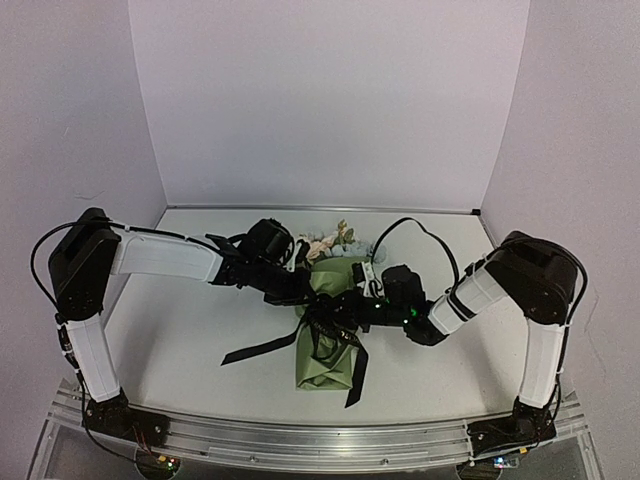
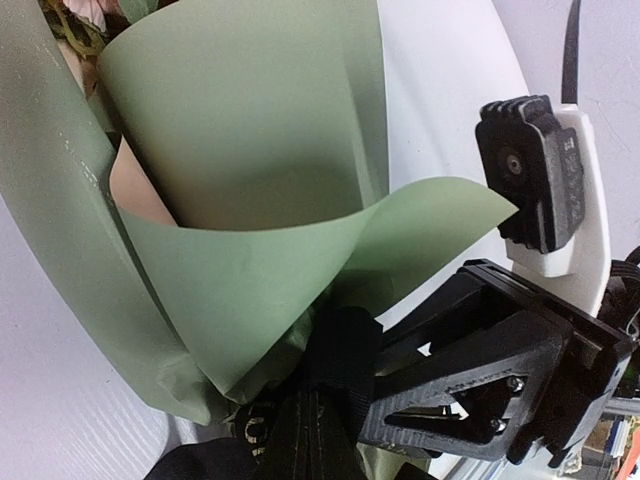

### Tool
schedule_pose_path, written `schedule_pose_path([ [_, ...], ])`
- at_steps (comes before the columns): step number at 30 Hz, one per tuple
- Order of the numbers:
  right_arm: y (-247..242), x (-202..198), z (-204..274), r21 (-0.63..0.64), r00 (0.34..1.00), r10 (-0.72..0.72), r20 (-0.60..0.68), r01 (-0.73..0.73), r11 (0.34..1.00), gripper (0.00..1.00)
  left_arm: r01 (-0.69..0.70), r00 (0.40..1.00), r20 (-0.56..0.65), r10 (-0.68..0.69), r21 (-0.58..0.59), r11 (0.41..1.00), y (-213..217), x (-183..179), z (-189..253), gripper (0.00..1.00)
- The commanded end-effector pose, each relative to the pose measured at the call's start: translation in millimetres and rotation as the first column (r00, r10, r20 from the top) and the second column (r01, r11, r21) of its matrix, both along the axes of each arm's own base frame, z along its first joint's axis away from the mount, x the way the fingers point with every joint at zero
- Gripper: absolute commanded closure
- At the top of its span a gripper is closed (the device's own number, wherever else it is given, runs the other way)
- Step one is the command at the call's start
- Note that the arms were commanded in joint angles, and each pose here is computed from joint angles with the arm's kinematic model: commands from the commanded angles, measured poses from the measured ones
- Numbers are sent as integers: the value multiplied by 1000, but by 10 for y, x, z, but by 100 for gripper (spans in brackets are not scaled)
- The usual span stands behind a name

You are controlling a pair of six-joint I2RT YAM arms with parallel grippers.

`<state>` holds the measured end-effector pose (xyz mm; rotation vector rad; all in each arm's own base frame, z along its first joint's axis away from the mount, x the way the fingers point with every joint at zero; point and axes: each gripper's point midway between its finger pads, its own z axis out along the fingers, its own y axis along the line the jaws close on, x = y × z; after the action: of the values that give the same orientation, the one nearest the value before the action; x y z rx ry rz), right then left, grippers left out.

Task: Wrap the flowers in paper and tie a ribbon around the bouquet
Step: Cross the half-tied ribbon over the folded bouquet.

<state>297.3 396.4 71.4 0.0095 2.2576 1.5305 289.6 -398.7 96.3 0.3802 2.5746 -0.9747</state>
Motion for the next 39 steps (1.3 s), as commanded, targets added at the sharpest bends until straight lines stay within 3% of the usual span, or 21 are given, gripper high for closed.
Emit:
schedule_pose_path([
  [1, -60, -34, 313, 20, 996, -3, 85, 1, 1000, 82, 36, 995, 92, -30, -61, 998, -53, 26, 302, 100],
  [15, -304, -42, 305, -106, 993, -71, 96, 82, 991, 72, 150, 983, 118, -141, -73, 986, -142, -99, 323, 100],
  [21, -332, -208, 379, -202, 988, -15, 156, 47, 978, 70, 177, 978, 122, -167, -79, 981, -173, -128, 331, 100],
  [27, -453, -385, 420, -370, 977, 62, 204, 19, 929, 63, 195, 974, 130, -184, -79, 978, -187, -145, 341, 100],
  [34, -342, -292, 419, -417, 985, 51, 164, 23, 908, 61, 224, 966, 151, -211, -71, 972, -226, -177, 346, 100],
  [39, -369, -220, 389, -512, 966, 104, 239, 34, 858, 61, 231, 964, 150, -219, -70, 970, -228, -192, 327, 100],
])
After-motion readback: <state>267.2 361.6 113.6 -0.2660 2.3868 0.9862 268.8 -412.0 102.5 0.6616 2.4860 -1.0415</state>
